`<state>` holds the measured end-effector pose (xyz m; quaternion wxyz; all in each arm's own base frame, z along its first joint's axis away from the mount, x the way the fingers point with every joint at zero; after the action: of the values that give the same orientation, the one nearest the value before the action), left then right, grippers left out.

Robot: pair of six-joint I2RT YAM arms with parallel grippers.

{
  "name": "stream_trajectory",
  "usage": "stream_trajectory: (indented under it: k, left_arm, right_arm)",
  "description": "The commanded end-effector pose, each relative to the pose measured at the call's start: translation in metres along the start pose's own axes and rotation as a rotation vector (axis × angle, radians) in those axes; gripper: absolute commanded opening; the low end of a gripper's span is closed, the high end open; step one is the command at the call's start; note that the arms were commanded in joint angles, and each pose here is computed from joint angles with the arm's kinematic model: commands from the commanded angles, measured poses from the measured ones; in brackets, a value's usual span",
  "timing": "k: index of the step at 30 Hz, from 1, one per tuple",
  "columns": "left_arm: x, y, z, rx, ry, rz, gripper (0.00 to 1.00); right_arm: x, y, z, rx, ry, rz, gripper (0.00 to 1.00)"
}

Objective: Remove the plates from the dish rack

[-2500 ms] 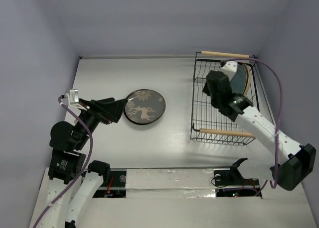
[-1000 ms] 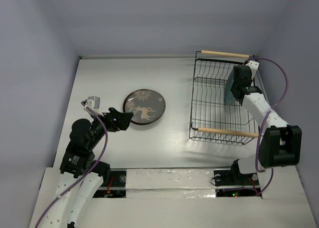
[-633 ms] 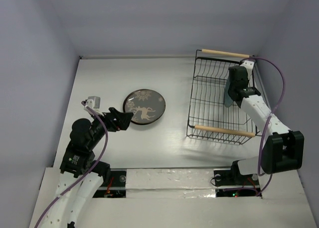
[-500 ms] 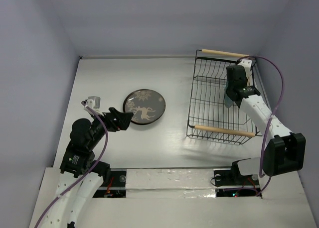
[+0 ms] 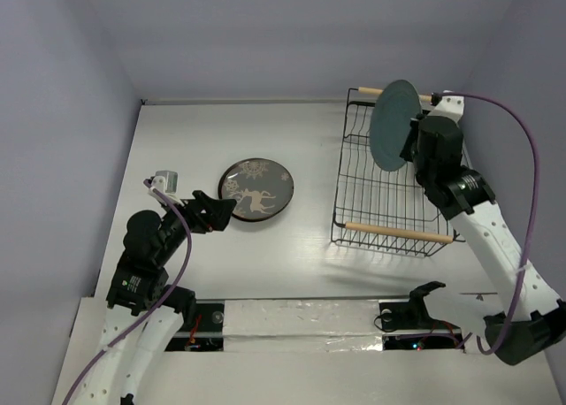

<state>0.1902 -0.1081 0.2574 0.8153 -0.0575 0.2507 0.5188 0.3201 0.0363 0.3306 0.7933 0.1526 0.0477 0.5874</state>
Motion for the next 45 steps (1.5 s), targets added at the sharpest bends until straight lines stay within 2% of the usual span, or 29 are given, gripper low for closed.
stream_trajectory:
  k: [1,2,4,5,7,9,12,13,14,16,21,22,23,24,25,26,28,30,32,35,42,43,45]
  left_arm:
    - [-0.004,-0.003,0.010,-0.033,-0.025,-0.023,0.99]
    - [-0.003,-0.003,0.010,-0.034,-0.023,-0.019,0.99]
    - [-0.002,-0.002,0.012,-0.041,-0.020,-0.010,0.99]
    - [-0.002,-0.001,0.013,-0.047,-0.023,-0.008,0.99]
    - [-0.003,0.000,0.014,-0.056,-0.028,-0.011,0.99]
    - [-0.002,0.002,0.016,-0.069,-0.030,-0.010,0.99]
    - [-0.007,0.002,0.016,-0.071,-0.041,-0.046,0.99]
    - [-0.008,0.002,0.015,-0.070,-0.049,-0.055,0.99]
    - [-0.010,0.001,0.014,-0.065,-0.049,-0.065,0.99]
    - [-0.011,0.004,0.017,-0.075,-0.063,-0.076,0.99]
    - [-0.012,0.009,0.022,-0.111,-0.070,-0.076,0.98]
    - [-0.013,0.008,0.021,-0.110,-0.072,-0.082,0.91]
    - [-0.012,0.008,0.021,-0.112,-0.073,-0.085,0.70]
    - [-0.014,0.007,0.020,-0.107,-0.074,-0.099,0.58]
    - [-0.014,0.007,0.019,-0.100,-0.074,-0.100,0.42]
    - [-0.014,0.006,0.019,-0.096,-0.073,-0.098,0.15]
    - [-0.012,0.005,0.018,-0.087,-0.070,-0.089,0.08]
    - [-0.012,0.005,0.018,-0.085,-0.069,-0.087,0.12]
    - [-0.011,0.005,0.019,-0.089,-0.066,-0.081,0.28]
    - [-0.011,0.005,0.019,-0.090,-0.064,-0.079,0.40]
    - [-0.012,0.005,0.018,-0.089,-0.061,-0.081,0.49]
    - [-0.012,0.006,0.018,-0.090,-0.060,-0.080,0.50]
    - [-0.011,0.007,0.020,-0.096,-0.062,-0.076,0.51]
  right_arm:
    - [0.071,0.033,0.061,-0.173,-0.300,0.416,0.00]
    - [0.089,0.041,0.070,-0.208,-0.359,0.519,0.00]
    - [0.124,0.050,0.056,-0.143,-0.415,0.693,0.00]
    - [0.138,0.055,0.062,-0.158,-0.450,0.760,0.00]
    - [0.176,0.053,0.040,-0.054,-0.459,0.864,0.00]
    - [0.204,0.040,0.017,0.016,-0.463,0.887,0.00]
    - [0.242,0.052,-0.003,0.100,-0.489,1.011,0.00]
    - [0.260,0.054,-0.022,0.167,-0.501,1.052,0.00]
    - [0.270,0.057,-0.022,0.165,-0.516,1.089,0.00]
    - [0.296,0.058,-0.042,0.230,-0.504,1.108,0.00]
    - [0.324,0.049,-0.082,0.320,-0.490,1.094,0.00]
    - [0.325,0.047,-0.088,0.337,-0.505,1.088,0.00]
    - [0.328,0.042,-0.097,0.350,-0.513,1.081,0.00]
    - [0.329,0.039,-0.104,0.365,-0.512,1.074,0.00]
    - [0.330,0.036,-0.111,0.380,-0.515,1.066,0.01]
    - [0.331,0.035,-0.116,0.395,-0.516,1.063,0.01]
    - [0.333,0.029,-0.134,0.435,-0.517,1.048,0.03]
    - [0.334,0.024,-0.147,0.459,-0.511,1.037,0.05]
    - [0.335,0.022,-0.156,0.485,-0.502,1.026,0.09]
    - [0.330,0.014,-0.171,0.501,-0.475,0.974,0.17]
    - [0.323,0.007,-0.187,0.505,-0.320,0.884,0.35]
    - [0.322,0.006,-0.188,0.509,-0.296,0.878,0.45]
    - [0.320,0.006,-0.201,0.533,-0.218,0.853,0.55]
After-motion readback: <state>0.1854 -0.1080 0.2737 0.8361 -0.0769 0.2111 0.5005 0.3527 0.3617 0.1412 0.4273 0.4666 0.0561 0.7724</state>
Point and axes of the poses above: each gripper's point midway between its finger pads, its own y axis back along the fingers, its own x axis along the line the jaws close on, z = x × y, the point moved 2 cm from there along y, back along the fingers, and after that the axes turned 4 degrees about -y, right-handed, at the moved point
